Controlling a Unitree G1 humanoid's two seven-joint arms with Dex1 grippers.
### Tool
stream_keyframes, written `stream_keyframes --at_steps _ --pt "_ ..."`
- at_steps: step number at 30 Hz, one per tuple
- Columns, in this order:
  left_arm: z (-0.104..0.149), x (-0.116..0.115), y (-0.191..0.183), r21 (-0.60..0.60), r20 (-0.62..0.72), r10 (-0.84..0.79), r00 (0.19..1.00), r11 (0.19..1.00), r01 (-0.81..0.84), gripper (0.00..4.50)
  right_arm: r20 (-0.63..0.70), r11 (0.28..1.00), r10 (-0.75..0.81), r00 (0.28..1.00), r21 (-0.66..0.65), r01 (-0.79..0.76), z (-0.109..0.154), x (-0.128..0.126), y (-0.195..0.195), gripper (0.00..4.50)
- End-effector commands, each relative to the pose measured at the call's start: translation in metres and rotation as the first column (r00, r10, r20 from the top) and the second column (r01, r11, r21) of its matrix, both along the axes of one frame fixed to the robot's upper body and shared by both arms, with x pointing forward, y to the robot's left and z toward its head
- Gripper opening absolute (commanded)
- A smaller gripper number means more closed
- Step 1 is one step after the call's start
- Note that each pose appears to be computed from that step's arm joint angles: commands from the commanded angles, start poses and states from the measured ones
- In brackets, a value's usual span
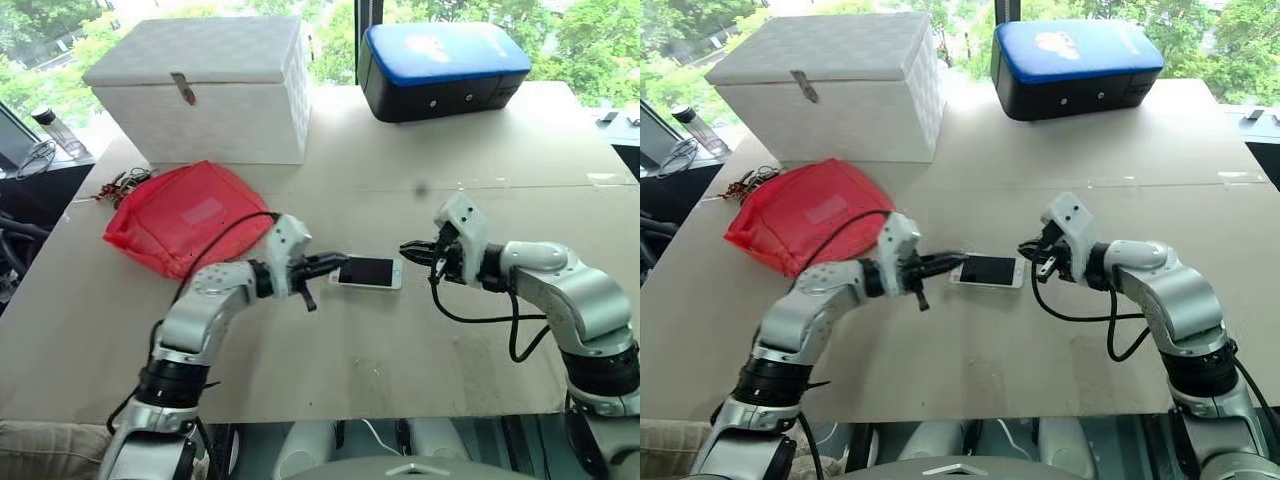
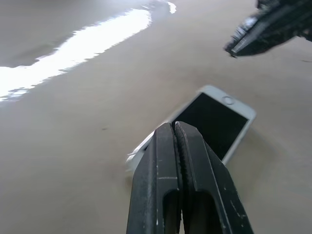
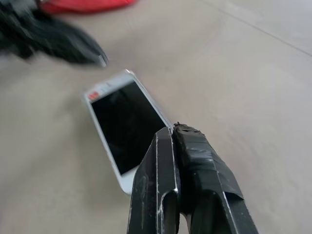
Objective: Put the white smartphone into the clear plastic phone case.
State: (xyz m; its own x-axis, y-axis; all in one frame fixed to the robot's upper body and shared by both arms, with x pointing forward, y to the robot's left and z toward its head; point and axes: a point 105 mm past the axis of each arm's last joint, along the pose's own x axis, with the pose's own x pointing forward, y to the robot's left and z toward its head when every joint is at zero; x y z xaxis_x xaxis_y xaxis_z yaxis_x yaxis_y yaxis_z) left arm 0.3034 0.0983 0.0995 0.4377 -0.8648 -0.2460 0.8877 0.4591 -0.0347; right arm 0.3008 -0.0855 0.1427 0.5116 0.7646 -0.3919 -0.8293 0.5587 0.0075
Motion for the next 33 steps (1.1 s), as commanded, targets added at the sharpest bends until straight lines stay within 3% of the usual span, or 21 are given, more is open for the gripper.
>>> stream_keyframes --at_steps 1,7,15,24,33 --pt "-0.013 0.002 -0.004 0.059 -0.013 0.006 1.000 0.998 -0.005 0.07 -0.021 0.999 0.044 0.999 -0.002 -0.044 -0.008 0.002 0.014 0.00" --pt "-0.033 0.003 -0.001 0.122 -0.044 0.044 0.998 0.992 -0.038 0.07 -0.175 0.961 0.027 0.984 -0.268 -0.074 -0.080 0.005 -0.001 0.00" --pt "-0.036 0.000 -0.004 0.117 -0.056 0.055 0.997 0.992 -0.049 0.07 -0.336 0.935 -0.014 0.942 -0.339 -0.107 -0.125 0.005 -0.013 0.00" --pt "-0.037 -0.003 -0.003 0.117 -0.064 0.067 0.996 0.991 -0.059 0.07 -0.468 0.904 0.035 0.883 -0.361 -0.228 -0.150 -0.014 -0.020 0.00" --pt "-0.038 -0.005 -0.005 0.114 -0.069 0.065 0.996 0.992 -0.057 0.07 -0.518 0.900 -0.003 0.855 -0.374 -0.224 -0.167 -0.020 -0.026 0.00"
